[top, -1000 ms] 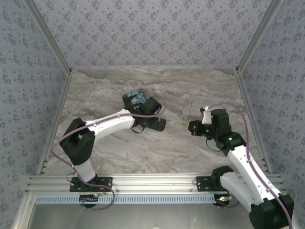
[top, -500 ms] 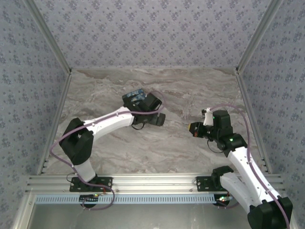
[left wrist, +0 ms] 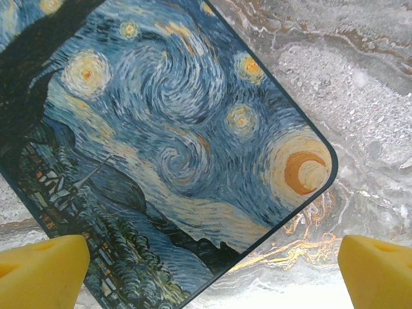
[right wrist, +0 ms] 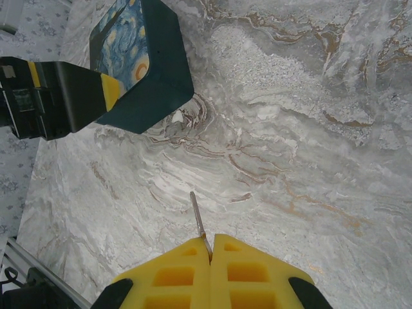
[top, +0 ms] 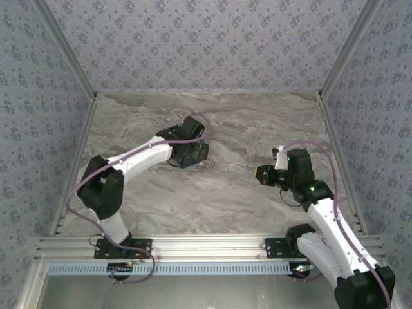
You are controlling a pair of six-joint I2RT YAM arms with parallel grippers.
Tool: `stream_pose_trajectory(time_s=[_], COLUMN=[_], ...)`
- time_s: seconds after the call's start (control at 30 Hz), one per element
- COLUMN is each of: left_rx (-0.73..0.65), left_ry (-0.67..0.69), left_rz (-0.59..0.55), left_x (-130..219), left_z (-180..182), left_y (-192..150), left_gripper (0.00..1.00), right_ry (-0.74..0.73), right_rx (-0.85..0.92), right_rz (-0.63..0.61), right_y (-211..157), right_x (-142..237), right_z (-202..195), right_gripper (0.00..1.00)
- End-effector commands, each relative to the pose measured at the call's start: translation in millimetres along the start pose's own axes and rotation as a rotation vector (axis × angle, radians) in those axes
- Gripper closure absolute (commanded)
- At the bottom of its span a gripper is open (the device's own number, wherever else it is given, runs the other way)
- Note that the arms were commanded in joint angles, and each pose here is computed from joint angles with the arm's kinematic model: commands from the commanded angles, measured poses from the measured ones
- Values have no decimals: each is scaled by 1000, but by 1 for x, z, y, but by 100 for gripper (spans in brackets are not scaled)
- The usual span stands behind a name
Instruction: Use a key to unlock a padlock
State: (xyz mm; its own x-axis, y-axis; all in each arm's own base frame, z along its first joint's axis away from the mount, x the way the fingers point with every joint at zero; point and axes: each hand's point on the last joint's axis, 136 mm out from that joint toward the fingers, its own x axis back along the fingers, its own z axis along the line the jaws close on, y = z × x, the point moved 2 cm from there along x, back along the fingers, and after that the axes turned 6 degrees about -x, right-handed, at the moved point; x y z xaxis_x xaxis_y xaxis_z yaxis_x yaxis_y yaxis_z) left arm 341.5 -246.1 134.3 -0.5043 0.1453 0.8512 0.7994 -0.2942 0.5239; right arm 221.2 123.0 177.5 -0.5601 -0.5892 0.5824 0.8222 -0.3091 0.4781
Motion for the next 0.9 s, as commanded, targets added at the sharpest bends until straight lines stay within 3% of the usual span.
stream_pose_trajectory(time_s=[0.0, 0.27, 0.5, 0.87], left_rx=[-35, -49, -45, -29], left_ry=[7, -26, -126, -341], left_rz=[56, 136, 189, 176], left_x=[-13, -23, -21, -18], left_z=[-2, -19, -62, -144], left_y=[-12, -40, -65, -52], left_gripper=[1, 1, 1, 1], right_ry=[0, -1, 3, -17], right_rx=[-5, -6, -9, -12], right_rz=[13, 11, 10, 17], right_y=[-5, -5, -4, -7], right_x=[1, 1, 2, 5], right_z=[-2, -3, -2, -6], right_gripper=[100, 100, 100, 100])
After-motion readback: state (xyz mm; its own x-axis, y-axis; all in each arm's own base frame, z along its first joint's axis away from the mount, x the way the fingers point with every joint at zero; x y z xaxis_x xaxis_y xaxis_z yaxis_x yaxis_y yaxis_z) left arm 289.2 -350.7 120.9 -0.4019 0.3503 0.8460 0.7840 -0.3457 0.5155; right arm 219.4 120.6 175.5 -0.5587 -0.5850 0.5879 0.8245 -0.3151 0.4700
